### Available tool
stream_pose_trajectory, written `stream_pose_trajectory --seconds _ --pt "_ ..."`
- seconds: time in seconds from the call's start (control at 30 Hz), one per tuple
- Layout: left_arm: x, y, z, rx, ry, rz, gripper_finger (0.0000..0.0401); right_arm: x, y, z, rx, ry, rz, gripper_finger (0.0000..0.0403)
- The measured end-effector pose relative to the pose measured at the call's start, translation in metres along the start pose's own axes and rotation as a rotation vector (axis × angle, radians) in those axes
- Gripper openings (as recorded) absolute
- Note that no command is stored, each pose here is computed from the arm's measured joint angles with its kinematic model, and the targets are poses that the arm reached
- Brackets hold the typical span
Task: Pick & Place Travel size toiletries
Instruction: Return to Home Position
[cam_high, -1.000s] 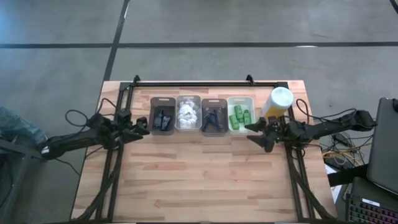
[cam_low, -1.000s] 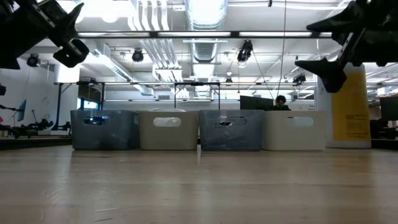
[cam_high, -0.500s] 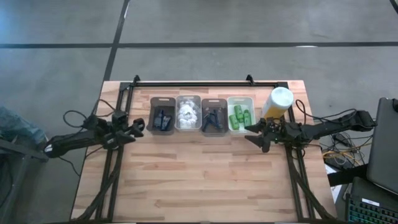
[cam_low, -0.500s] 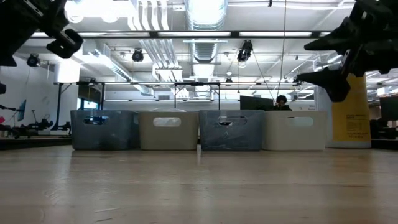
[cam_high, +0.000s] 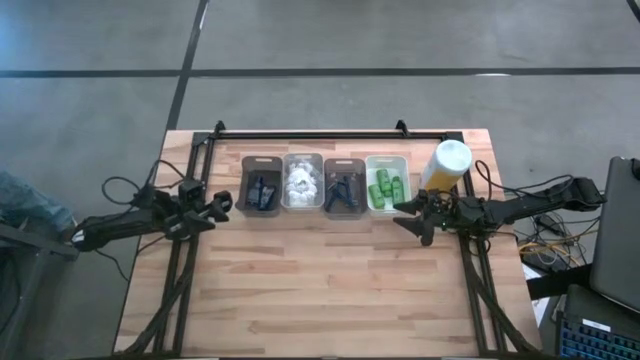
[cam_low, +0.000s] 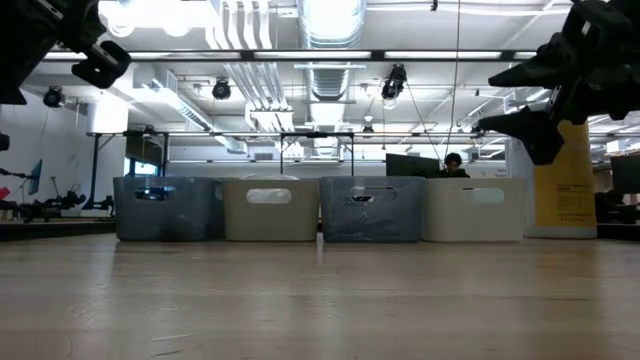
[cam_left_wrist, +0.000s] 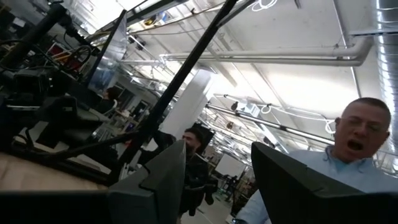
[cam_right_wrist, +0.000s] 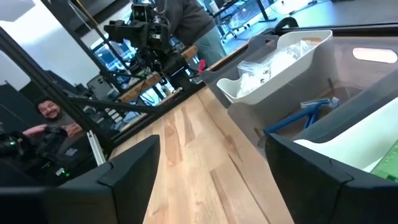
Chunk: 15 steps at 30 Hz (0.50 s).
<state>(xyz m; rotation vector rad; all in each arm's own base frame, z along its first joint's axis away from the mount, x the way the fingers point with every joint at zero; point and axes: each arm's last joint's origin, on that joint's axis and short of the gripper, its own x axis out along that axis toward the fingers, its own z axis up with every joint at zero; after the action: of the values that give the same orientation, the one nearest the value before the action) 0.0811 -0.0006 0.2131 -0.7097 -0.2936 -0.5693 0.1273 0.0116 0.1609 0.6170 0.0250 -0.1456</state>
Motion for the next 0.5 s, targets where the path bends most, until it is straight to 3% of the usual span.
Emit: stream_pose_trajectory --seconds 0.2,0.5 --pt "0.0006 -0.0009 -0.0012 -0.009 0.010 -0.014 0.0188 0.0000 0.0000 0.0000 -0.004 0.000 0.001 0.0269" --pt "0.0042 -0.0093 -0.0091 -0.071 0.087 -0.127 0.0188 0.0000 0.0001 0.0000 -0.005 0.001 0.002 0.0242"
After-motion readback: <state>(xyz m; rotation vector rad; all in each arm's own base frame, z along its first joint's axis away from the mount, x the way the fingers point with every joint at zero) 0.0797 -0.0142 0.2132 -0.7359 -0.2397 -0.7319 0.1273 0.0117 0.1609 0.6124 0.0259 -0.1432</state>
